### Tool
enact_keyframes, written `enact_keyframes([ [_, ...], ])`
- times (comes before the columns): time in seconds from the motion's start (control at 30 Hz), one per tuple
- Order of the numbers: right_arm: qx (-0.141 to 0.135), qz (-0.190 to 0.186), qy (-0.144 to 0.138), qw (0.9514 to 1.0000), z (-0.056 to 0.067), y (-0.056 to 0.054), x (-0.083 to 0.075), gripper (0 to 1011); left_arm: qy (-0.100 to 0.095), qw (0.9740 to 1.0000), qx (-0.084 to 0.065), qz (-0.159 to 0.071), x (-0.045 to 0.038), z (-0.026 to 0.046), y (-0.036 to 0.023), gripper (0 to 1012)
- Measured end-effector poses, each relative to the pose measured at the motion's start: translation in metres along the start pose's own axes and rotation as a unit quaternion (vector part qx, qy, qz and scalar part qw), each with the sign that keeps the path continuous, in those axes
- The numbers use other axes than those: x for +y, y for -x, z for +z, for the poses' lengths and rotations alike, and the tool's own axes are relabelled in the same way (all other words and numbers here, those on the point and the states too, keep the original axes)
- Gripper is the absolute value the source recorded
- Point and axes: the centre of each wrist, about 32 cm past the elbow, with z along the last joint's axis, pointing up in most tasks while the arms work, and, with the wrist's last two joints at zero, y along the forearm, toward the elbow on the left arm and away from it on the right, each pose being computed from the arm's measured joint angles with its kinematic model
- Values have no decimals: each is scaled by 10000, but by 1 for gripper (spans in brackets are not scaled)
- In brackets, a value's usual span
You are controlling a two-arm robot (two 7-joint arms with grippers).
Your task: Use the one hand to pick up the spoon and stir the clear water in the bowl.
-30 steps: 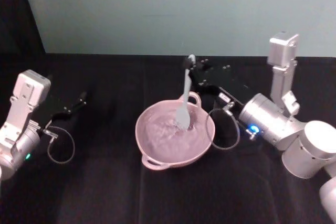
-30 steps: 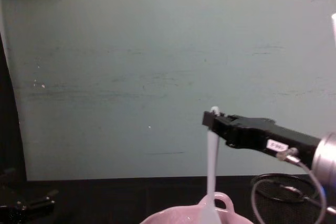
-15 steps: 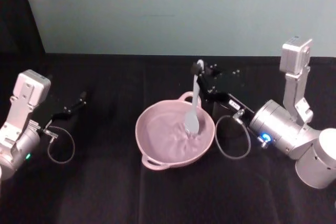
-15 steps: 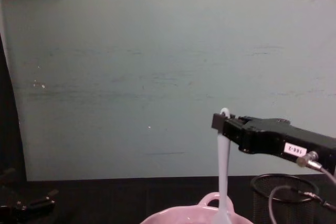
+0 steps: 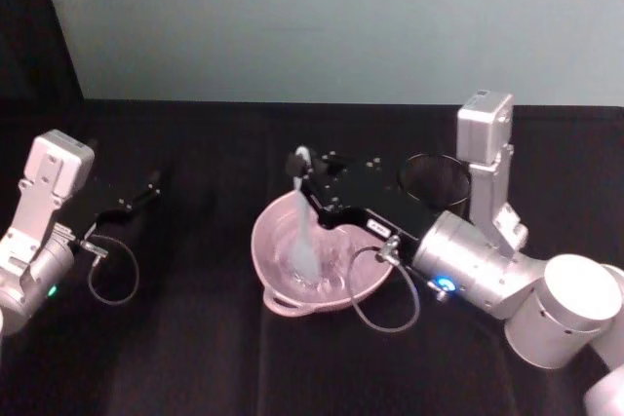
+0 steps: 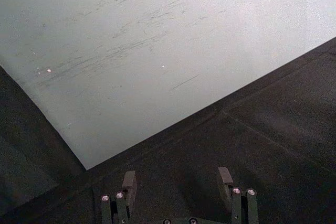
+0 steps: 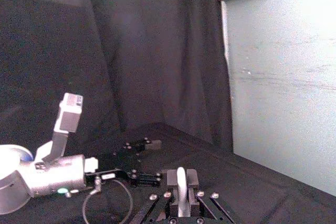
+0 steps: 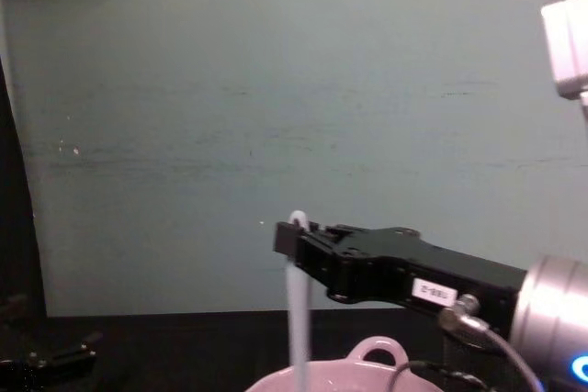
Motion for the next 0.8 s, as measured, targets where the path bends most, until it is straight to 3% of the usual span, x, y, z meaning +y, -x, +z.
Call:
enact_keyframes([
  [0.2, 12, 85, -82, 9999, -1, 14, 103, 109, 0, 10000, 0, 0, 0, 0, 0, 1011],
  [0.4, 45, 30, -178, 9998, -22, -56, 189, 109, 0, 10000, 0, 1, 0, 0, 0, 1011],
  [0.63, 114, -229, -227, 9994, -100, -241, 235, 110, 0, 10000, 0, 0, 0, 0, 0, 1011],
  [0.8, 119, -518, -227, 9983, -132, -363, 171, 110, 0, 10000, 0, 0, 0, 0, 0, 1011],
])
